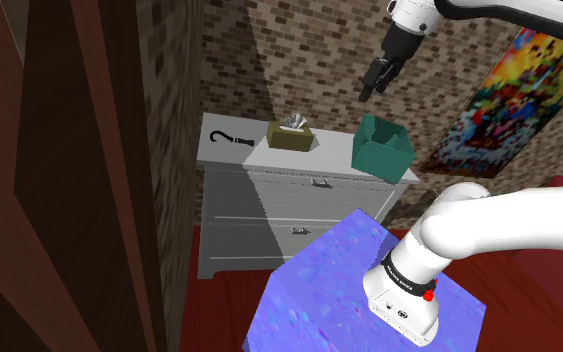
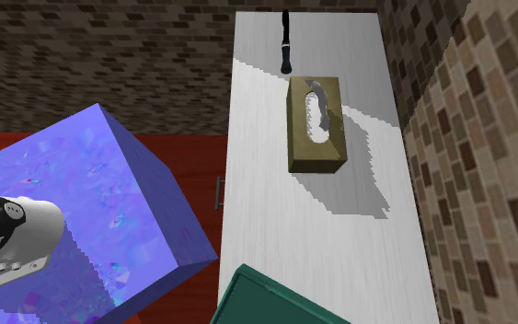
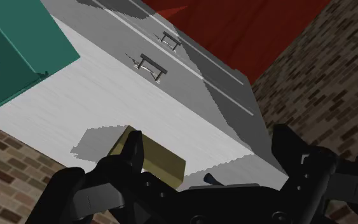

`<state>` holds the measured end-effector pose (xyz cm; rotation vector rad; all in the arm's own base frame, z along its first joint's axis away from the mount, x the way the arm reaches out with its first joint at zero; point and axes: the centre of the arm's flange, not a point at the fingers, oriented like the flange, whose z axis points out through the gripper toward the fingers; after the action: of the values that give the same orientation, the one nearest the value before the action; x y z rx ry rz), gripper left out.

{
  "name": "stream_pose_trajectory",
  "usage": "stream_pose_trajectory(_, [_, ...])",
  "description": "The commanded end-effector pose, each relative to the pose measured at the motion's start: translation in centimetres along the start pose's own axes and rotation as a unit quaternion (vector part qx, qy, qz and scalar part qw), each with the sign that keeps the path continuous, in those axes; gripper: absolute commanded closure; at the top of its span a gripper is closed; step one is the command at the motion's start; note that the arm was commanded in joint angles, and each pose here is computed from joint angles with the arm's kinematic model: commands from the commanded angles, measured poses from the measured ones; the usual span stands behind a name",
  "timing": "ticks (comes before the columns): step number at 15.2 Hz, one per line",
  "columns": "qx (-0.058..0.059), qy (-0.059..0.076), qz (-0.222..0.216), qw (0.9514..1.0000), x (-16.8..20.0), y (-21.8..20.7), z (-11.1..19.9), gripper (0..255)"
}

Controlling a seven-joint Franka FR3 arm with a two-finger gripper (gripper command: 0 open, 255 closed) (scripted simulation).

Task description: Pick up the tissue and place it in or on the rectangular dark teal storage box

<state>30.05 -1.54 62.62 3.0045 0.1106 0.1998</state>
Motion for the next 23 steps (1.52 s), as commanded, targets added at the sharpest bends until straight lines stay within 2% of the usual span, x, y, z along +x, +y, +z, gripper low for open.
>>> stream_pose_trajectory(1, [0.0,0.0,0.0,1.0,0.0,0.0,0.0,0])
stream_pose_trajectory(6, [-0.034,-0.016,-0.056,0.9977,4.4,1.5,4.7,0])
stream_pose_trajectory(12, [-0.074,-0.034,-0.124,0.9889,9.6,3.1,10.3,0])
stream_pose_trajectory(17, [-0.108,-0.05,-0.179,0.9766,14.0,4.3,15.0,0])
stream_pose_trajectory(23, [-0.147,-0.068,-0.245,0.9559,19.2,5.5,20.8,0])
